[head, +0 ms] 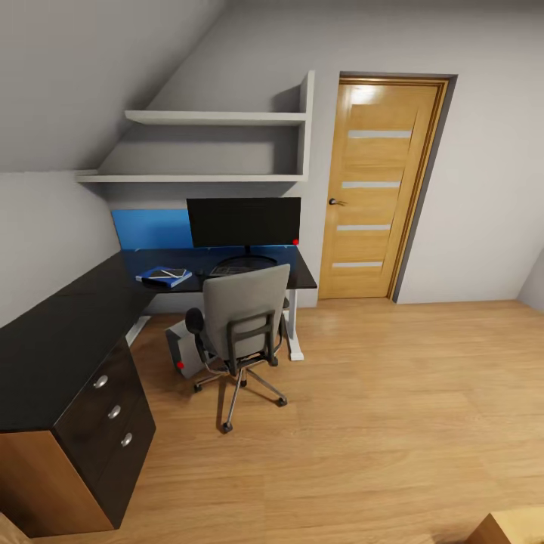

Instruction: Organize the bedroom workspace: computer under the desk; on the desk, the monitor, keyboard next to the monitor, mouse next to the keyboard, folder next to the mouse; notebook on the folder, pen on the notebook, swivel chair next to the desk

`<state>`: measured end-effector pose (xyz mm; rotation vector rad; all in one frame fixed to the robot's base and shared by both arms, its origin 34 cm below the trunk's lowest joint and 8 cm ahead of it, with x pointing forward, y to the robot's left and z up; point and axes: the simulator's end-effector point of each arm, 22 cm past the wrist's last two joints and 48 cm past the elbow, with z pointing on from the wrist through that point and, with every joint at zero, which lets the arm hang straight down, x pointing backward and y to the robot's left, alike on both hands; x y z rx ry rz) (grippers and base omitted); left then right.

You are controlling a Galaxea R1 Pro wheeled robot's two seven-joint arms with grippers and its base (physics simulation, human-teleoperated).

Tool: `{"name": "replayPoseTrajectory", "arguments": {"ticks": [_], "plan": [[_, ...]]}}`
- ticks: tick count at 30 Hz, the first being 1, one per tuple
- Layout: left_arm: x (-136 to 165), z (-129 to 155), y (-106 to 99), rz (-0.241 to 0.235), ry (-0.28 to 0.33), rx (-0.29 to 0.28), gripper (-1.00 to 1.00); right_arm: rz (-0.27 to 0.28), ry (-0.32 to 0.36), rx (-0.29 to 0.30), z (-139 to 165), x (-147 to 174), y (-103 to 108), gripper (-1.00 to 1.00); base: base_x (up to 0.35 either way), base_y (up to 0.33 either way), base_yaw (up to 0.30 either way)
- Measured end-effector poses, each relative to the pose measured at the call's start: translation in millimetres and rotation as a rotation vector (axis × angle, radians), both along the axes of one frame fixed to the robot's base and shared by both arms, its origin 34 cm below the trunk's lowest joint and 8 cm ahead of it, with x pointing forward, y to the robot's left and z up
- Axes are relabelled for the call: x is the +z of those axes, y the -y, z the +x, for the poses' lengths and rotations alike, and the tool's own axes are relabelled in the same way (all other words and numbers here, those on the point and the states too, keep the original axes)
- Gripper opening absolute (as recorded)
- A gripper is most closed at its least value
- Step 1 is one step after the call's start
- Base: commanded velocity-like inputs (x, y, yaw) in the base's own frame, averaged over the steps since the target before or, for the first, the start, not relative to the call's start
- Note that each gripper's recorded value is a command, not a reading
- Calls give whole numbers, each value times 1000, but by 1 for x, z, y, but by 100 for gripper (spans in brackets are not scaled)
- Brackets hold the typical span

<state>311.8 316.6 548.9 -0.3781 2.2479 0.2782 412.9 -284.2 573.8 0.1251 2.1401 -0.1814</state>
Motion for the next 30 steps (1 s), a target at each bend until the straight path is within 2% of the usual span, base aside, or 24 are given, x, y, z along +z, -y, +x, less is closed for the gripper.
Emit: {"name": "replayPoseTrajectory", "arguments": {"ticks": [30], "plan": [[0, 0, 0, 0, 0, 0, 100, 0, 0, 0, 0, 0, 0, 100, 0, 0, 0]]}}
